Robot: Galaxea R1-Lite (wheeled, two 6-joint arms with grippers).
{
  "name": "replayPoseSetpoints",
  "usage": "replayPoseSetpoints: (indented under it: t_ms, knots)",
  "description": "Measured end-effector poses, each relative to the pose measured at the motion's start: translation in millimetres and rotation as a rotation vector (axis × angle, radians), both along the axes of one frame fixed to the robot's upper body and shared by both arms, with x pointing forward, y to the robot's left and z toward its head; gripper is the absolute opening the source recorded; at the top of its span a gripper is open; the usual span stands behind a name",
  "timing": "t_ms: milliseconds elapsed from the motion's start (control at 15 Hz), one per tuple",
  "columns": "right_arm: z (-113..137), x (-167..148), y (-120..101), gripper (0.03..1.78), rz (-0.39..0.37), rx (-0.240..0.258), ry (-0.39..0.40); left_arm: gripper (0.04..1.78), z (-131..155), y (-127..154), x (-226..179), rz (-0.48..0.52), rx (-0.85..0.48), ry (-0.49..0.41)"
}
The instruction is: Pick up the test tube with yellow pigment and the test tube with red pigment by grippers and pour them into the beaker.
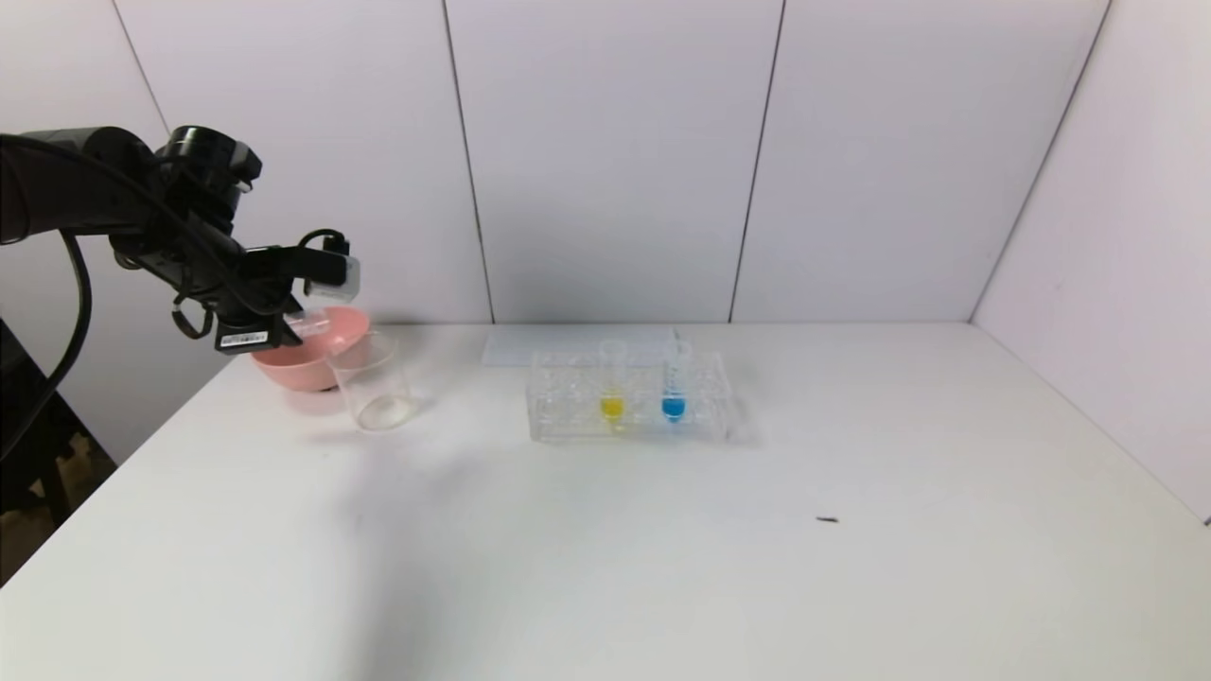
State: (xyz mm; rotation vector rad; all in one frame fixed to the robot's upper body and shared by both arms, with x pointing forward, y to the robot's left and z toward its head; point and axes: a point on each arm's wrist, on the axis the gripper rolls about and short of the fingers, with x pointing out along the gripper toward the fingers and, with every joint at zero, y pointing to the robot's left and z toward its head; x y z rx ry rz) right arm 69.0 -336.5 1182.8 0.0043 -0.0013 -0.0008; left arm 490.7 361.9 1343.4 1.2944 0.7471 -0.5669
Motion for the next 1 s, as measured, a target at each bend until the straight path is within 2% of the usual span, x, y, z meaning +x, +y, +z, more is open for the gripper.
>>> replayPoseSetpoints:
  t_ms: [1000]
  knots:
    - [0.0,0.0,0.0,1.70,0.000,0.000,0.000,0.44,-0.3,-3.5,2.0,-0.014,0.109,0.004]
